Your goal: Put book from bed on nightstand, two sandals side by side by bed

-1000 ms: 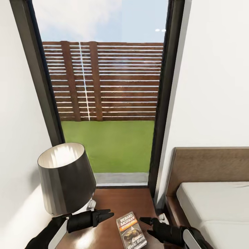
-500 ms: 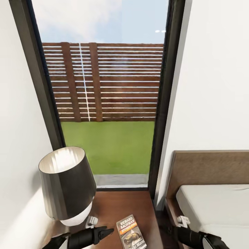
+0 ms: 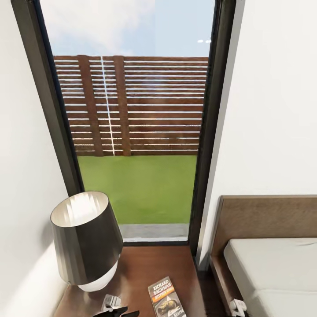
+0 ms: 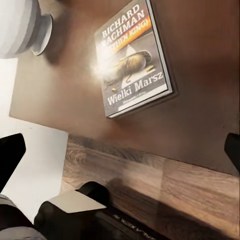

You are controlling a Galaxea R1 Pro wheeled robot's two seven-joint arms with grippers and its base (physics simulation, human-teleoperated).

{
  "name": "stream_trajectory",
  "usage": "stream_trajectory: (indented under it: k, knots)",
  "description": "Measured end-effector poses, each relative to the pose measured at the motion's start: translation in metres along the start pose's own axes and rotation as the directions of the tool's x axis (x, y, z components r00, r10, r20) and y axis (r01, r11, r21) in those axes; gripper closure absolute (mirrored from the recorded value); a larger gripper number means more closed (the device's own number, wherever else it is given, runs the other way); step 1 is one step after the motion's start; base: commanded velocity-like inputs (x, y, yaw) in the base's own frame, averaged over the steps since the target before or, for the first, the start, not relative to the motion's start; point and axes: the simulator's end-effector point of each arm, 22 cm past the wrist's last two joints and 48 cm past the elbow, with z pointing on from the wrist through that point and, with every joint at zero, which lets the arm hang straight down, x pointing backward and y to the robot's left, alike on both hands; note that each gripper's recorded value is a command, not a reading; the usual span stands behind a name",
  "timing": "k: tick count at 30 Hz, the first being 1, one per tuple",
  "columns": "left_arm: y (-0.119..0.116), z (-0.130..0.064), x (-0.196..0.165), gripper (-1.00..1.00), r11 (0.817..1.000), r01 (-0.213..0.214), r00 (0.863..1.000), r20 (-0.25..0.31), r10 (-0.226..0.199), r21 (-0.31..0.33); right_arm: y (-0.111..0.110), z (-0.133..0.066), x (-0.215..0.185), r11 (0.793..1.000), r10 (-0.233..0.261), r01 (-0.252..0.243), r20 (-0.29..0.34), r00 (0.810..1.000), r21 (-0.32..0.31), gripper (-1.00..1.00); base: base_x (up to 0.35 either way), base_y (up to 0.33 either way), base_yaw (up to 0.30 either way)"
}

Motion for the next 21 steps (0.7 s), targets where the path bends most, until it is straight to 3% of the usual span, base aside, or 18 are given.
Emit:
stream_trajectory:
  k: [2, 5, 6, 11, 15, 21]
  knots:
    - [0.010, -0.003, 0.009, -1.00, 0.998, 0.018, 1.000, -0.014, -0.019, -0.053, -0.006, -0.003, 0.022, 1.000, -0.008, 0.009, -0.067, 0.998, 0.024, -1.00, 0.000, 0.000, 0.000]
    - [0.009, -0.004, 0.013, -1.00, 0.997, 0.025, 1.000, -0.016, -0.026, -0.075, -0.006, -0.006, 0.033, 0.999, -0.024, 0.028, -0.107, 0.994, 0.035, -1.00, 0.000, 0.000, 0.000]
    - [0.012, -0.005, 0.018, -1.00, 0.995, 0.023, 1.000, -0.015, -0.024, -0.094, -0.008, -0.007, 0.040, 0.998, -0.049, 0.055, -0.119, 0.992, 0.040, -1.00, 0.000, 0.000, 0.000]
    - [0.021, -0.015, 0.023, -1.00, 0.987, 0.024, 1.000, -0.016, -0.027, -0.157, -0.010, -0.015, 0.054, 0.994, -0.094, 0.101, -0.121, 0.988, 0.051, -1.00, 0.000, 0.000, 0.000]
    - [0.027, -0.023, 0.031, -1.00, 0.978, 0.033, 0.999, -0.028, -0.040, -0.206, -0.009, -0.021, 0.063, 0.994, -0.089, 0.097, -0.129, 0.988, 0.058, -1.00, 0.000, 0.000, 0.000]
    - [0.025, -0.032, 0.034, -1.00, 0.973, 0.040, 0.998, -0.034, -0.049, -0.228, -0.006, -0.030, 0.069, 0.994, -0.071, 0.082, -0.143, 0.987, 0.067, -1.00, 0.000, 0.000, 0.000]
